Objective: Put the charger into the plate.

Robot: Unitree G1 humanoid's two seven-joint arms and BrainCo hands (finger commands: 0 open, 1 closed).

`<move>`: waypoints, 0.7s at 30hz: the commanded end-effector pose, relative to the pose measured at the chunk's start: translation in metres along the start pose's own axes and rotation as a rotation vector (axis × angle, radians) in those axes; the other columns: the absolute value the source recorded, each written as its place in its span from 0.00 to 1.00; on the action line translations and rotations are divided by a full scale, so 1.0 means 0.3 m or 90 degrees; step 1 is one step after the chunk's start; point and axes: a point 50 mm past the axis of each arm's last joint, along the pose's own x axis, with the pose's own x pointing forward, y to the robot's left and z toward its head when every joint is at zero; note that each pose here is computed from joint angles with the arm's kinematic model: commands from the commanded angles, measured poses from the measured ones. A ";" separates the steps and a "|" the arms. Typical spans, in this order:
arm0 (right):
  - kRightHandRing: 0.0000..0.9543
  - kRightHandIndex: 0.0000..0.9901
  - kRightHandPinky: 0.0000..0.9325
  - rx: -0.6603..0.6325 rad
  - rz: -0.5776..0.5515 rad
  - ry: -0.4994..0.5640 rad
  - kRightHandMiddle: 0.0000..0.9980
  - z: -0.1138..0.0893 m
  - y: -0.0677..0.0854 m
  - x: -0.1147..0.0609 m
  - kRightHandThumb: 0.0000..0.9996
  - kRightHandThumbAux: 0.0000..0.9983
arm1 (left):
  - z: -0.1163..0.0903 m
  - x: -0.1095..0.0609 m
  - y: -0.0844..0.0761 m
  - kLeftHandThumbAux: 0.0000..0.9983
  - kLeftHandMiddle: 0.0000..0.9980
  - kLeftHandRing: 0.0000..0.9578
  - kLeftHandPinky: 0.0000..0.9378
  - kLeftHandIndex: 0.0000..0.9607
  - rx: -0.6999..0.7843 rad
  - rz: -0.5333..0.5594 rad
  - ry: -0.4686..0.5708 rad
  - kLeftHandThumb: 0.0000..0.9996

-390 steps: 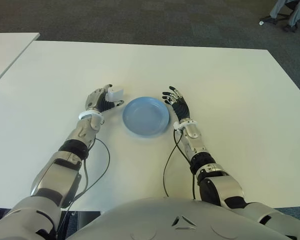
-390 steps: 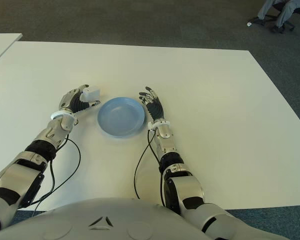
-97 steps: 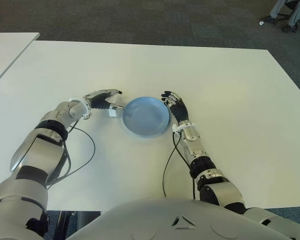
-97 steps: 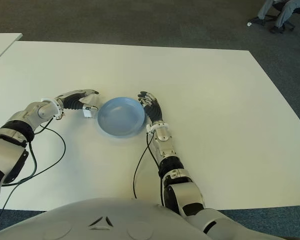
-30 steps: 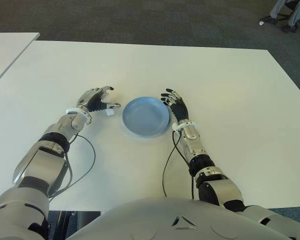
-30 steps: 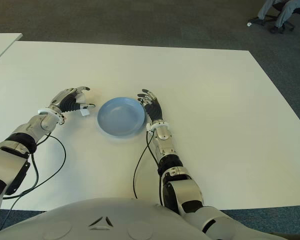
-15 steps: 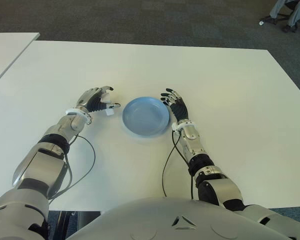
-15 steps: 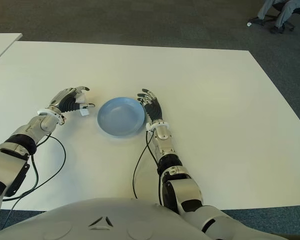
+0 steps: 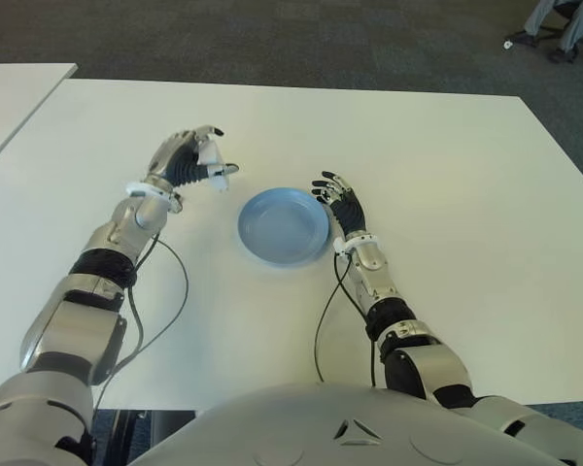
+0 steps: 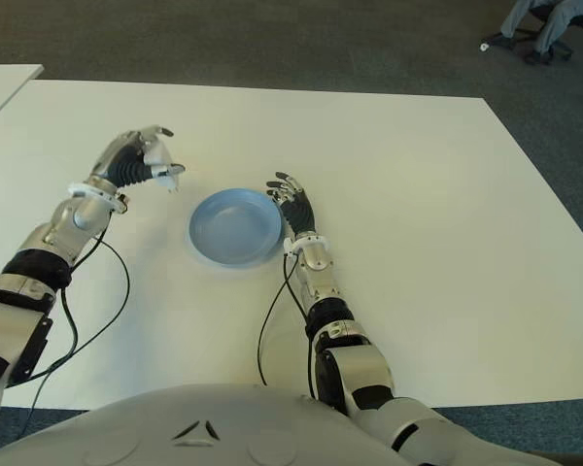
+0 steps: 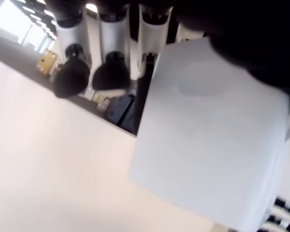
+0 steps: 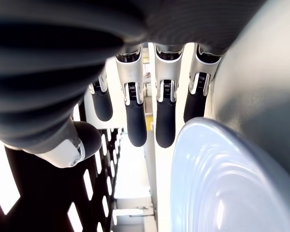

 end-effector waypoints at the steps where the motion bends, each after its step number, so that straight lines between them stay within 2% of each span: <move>1: 0.31 0.17 0.27 0.008 -0.013 0.070 0.32 -0.074 -0.013 -0.035 0.00 0.56 | 0.027 -0.011 -0.001 0.69 0.86 0.89 0.93 0.46 -0.018 0.010 0.001 0.75; 6: 0.30 0.16 0.26 0.007 -0.017 0.071 0.31 -0.073 -0.012 -0.032 0.00 0.55 | 0.090 -0.001 0.025 0.69 0.87 0.90 0.94 0.46 -0.036 0.041 -0.025 0.75; 13: 0.30 0.15 0.26 0.009 -0.020 0.071 0.31 -0.072 -0.010 -0.030 0.00 0.53 | 0.134 0.007 0.054 0.70 0.87 0.90 0.94 0.46 -0.038 0.070 -0.036 0.75; 21: 0.30 0.13 0.25 0.011 -0.020 0.071 0.31 -0.072 -0.008 -0.028 0.00 0.52 | 0.173 0.014 0.053 0.70 0.87 0.90 0.94 0.46 -0.054 0.085 -0.040 0.75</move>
